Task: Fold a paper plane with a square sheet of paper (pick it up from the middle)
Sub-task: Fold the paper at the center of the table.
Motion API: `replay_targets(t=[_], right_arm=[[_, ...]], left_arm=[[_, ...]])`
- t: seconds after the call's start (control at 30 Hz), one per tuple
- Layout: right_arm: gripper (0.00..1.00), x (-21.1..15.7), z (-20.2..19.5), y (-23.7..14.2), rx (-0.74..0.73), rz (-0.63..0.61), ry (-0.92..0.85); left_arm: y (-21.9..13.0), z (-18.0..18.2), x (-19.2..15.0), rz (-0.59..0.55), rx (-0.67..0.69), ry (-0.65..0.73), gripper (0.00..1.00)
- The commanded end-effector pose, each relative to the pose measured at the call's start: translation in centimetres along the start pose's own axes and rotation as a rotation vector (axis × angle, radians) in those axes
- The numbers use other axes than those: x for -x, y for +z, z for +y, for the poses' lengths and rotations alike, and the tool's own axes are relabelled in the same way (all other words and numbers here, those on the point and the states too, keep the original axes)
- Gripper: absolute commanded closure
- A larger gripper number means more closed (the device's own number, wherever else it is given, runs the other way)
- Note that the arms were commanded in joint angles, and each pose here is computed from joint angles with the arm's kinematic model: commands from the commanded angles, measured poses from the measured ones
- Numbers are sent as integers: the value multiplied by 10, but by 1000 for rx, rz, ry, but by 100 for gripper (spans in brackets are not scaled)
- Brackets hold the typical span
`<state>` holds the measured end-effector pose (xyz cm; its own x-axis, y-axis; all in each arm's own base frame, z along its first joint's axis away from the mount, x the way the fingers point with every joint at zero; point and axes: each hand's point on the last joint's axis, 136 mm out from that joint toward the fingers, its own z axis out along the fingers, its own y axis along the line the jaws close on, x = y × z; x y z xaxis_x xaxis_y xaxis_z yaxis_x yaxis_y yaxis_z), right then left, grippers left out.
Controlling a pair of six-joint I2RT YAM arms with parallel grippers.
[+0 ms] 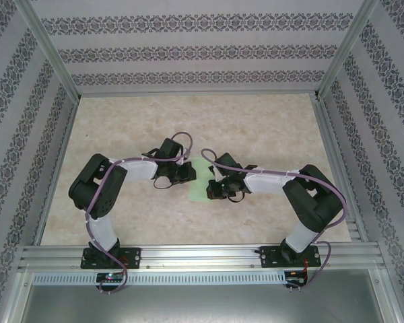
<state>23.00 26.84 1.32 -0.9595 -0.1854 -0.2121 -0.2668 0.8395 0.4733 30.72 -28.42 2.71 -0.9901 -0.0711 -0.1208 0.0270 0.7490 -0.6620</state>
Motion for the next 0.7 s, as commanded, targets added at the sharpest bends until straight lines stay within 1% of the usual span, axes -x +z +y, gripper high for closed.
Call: replay_targets(t=[0.0,0.1,0.23,0.37,0.47,0.67], right_arm=[[98,-11,-4,-4,-10,40,22],[98,-9,-2,-6,-7,30,22],[98,5,9,-17,15,-20,0],[97,22,30,-24,87,-67,-29],[97,26,36,-15,99,-51,-43],[98,26,29,2,74,-11,-36]], left_arm=[[8,-14,6,-4,-30,58,91],[14,-8,1,14,-2,53,91],[15,7,-3,21,73,48,91],[15,16,-7,30,104,47,91],[16,19,-10,36,116,46,91],[17,28,-13,40,151,32,92]])
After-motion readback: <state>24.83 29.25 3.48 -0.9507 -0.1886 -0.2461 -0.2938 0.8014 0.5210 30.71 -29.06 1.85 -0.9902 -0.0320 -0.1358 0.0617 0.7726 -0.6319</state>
